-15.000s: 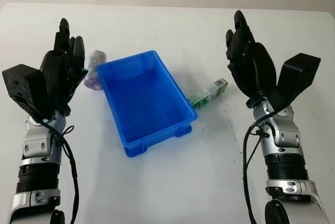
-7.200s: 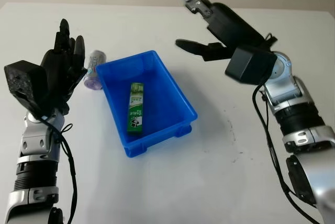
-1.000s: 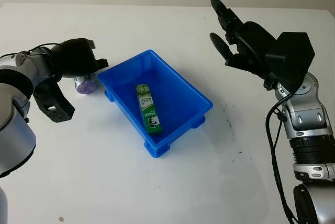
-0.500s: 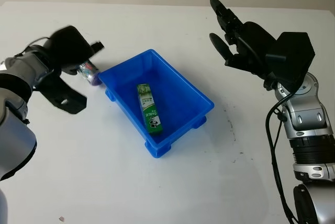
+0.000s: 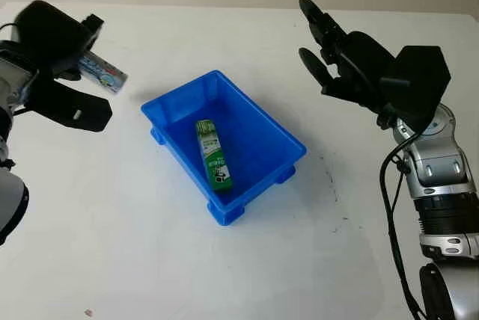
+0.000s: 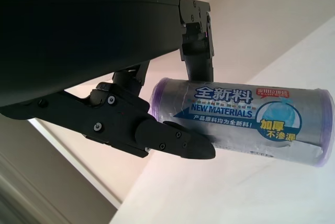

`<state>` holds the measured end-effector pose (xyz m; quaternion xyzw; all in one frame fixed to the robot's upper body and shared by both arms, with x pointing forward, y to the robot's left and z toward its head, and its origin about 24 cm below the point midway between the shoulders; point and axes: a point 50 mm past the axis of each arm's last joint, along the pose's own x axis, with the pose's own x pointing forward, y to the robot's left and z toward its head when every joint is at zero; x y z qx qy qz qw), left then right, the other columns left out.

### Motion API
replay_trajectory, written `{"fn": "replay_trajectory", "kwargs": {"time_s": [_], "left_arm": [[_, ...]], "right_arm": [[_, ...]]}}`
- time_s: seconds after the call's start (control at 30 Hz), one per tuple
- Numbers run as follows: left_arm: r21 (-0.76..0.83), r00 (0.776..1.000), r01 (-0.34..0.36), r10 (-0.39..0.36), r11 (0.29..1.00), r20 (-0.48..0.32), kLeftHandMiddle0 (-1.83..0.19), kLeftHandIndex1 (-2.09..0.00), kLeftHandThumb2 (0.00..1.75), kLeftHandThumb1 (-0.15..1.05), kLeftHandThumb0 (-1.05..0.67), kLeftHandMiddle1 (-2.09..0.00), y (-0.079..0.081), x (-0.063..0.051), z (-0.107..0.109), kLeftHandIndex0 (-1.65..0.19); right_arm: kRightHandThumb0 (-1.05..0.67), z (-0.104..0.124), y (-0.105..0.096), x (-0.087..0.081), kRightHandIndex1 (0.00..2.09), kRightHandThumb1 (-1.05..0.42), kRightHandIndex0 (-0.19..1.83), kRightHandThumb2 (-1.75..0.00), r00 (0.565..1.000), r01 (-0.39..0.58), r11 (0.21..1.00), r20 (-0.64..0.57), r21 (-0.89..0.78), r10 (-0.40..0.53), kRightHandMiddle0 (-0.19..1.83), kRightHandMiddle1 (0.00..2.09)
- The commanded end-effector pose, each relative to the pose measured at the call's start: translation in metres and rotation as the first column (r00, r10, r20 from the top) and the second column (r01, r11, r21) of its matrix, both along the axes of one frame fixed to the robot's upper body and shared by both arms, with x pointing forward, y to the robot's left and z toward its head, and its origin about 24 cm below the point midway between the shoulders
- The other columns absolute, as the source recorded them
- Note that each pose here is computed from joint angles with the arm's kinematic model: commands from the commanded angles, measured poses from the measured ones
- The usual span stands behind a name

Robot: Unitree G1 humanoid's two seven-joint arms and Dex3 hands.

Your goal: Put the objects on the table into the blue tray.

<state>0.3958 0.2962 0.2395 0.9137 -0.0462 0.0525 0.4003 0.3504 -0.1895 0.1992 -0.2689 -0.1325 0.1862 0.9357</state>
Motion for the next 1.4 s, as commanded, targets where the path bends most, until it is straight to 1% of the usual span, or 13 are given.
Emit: {"fn": "replay_trajectory", "kwargs": {"time_s": [0.0,0.07,0.13,0.23,0.37,0.5,0.63,0.8,1.0,1.1,1.2,1.27,1.37], "left_arm": [[0.021,0.997,-0.01,0.008,1.0,0.077,-0.26,-1.57,0.21,1.05,-0.37,-2.09,0.004,-0.002,0.023,-0.22],[-0.007,0.995,-0.004,0.005,1.0,0.099,-0.33,-1.66,0.13,1.05,-0.35,-2.09,0.003,-0.002,0.026,-0.27],[-0.023,0.991,0.024,-0.021,0.999,0.131,-0.44,-1.95,0.14,1.05,-0.35,-2.09,0.002,-0.003,0.028,-0.2],[-0.088,0.984,0.066,-0.05,0.994,0.169,-0.44,-2.08,0.24,1.05,-0.37,-2.09,-0.003,-0.002,0.034,-0.13],[-0.165,0.97,0.155,-0.118,0.974,0.213,-0.38,-2.09,0.31,1.05,-0.36,-2.09,-0.013,-0.001,0.039,-0.08],[-0.301,0.938,0.28,-0.193,0.912,0.287,-0.44,-2.09,0.31,1.05,-0.35,-2.09,-0.028,0.0,0.046,-0.09],[-0.403,0.898,0.4,-0.265,0.823,0.351,-0.52,-2.09,0.33,1.05,-0.38,-2.09,-0.042,-0.001,0.055,-0.22],[-0.45,0.856,0.496,-0.33,0.743,0.398,-0.52,-2.09,0.34,1.05,-0.39,-2.09,-0.056,-0.003,0.064,-0.21],[-0.476,0.826,0.555,-0.386,0.682,0.411,-0.66,-2.09,0.33,1.05,-0.38,-2.09,-0.067,-0.007,0.069,-0.25],[-0.473,0.801,0.595,-0.429,0.65,0.418,-0.68,-2.09,0.38,1.05,-0.4,-2.09,-0.074,-0.01,0.068,-0.22],[-0.493,0.778,0.628,-0.469,0.603,0.417,-0.75,-2.09,0.35,1.05,-0.4,-2.09,-0.083,-0.013,0.065,-0.31],[-0.493,0.766,0.643,-0.498,0.586,0.407,-0.76,-2.09,0.35,1.05,-0.39,-2.09,-0.086,-0.016,0.063,-0.33],[-0.503,0.74,0.669,-0.55,0.547,0.387,-0.67,-2.06,0.33,1.05,-0.39,-2.09,-0.09,-0.02,0.056,-0.21]], "right_arm": [[-0.67,0.003,-0.002,0.0,0.0,-1.05,-0.19,-0.67,1.0,-0.005,1.0,0.002,0.009,0.005,-0.19,0.01],[-0.67,0.003,-0.002,0.0,0.0,-1.05,-0.19,-0.66,1.0,-0.004,1.0,-0.001,0.012,0.004,-0.18,0.01],[-0.68,0.002,-0.002,0.001,0.0,-1.05,-0.19,-0.65,1.0,-0.005,1.0,-0.001,0.01,0.005,-0.18,0.02],[-0.67,0.003,-0.002,0.0,0.0,-1.05,-0.19,-0.65,1.0,-0.008,1.0,-0.005,0.011,0.008,-0.19,0.01],[-0.65,0.003,-0.002,0.0,0.0,-1.05,-0.19,-0.65,1.0,-0.018,0.999,-0.018,0.038,0.019,-0.19,0.0],[-0.66,0.001,-0.001,0.0,0.0,-1.05,-0.19,-0.65,1.0,-0.015,0.999,-0.018,0.033,0.016,-0.19,0.0],[-0.68,0.0,-0.001,0.001,0.0,-1.05,-0.19,-0.65,1.0,-0.013,1.0,-0.015,0.025,0.013,-0.19,0.01],[-0.69,0.0,-0.001,0.001,0.0,-1.05,-0.19,-0.65,1.0,-0.011,1.0,-0.009,0.022,0.011,-0.18,0.02],[-0.69,-0.001,-0.002,0.001,0.0,-1.05,-0.19,-0.64,1.0,-0.008,1.0,-0.009,0.021,0.008,-0.18,0.03],[-0.69,-0.001,-0.002,0.001,0.0,-1.05,-0.19,-0.64,1.0,-0.01,1.0,-0.006,0.024,0.01,-0.18,0.03],[-0.69,-0.001,-0.001,0.001,0.0,-1.05,-0.19,-0.65,1.0,-0.013,1.0,-0.006,0.023,0.013,-0.18,0.04],[-0.69,-0.001,-0.001,0.002,0.0,-1.05,-0.19,-0.65,1.0,-0.011,1.0,-0.005,0.021,0.011,-0.19,0.04],[-0.7,0.0,-0.001,0.002,0.0,-1.05,-0.19,-0.65,1.0,-0.01,1.0,-0.006,0.024,0.01,-0.19,0.04]]}}
